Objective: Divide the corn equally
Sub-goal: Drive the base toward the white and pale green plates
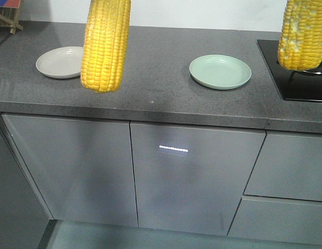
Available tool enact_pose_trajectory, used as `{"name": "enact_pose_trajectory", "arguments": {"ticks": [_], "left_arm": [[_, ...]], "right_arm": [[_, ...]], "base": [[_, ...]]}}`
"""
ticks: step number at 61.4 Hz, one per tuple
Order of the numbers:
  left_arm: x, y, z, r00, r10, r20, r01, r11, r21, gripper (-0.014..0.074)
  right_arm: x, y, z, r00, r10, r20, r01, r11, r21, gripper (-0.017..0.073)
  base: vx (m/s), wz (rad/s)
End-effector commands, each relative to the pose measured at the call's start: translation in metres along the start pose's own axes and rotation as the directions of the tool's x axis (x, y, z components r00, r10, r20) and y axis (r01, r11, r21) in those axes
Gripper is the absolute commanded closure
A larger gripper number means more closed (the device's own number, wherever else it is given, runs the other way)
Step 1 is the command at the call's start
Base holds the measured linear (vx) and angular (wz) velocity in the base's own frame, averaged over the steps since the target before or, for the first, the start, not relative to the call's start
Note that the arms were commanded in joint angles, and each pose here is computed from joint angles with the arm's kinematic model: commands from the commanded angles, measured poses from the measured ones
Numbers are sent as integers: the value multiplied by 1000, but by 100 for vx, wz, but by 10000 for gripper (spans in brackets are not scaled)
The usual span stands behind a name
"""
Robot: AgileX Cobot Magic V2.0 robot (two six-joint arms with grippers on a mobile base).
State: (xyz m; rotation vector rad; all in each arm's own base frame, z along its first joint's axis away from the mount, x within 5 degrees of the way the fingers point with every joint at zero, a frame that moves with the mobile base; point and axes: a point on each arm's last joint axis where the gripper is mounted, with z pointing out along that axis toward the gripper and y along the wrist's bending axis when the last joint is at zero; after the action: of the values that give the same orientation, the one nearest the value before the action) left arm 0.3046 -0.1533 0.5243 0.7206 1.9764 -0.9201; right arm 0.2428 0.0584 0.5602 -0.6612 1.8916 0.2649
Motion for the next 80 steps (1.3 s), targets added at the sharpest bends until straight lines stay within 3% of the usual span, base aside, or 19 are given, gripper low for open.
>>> {"name": "enact_pose_trajectory", "arguments": {"ticks": [1,80], "left_arm": [[-9,-21,-21,996,21,85,-25,999,38,601],[-9,-21,-21,996,21,85,-25,999,38,601]], "right_arm": [[-12,4,-17,994,-15,110,12,999,33,564],[-12,4,-17,994,-15,109,12,999,32,564]], "base": [[9,1],[8,0]]}}
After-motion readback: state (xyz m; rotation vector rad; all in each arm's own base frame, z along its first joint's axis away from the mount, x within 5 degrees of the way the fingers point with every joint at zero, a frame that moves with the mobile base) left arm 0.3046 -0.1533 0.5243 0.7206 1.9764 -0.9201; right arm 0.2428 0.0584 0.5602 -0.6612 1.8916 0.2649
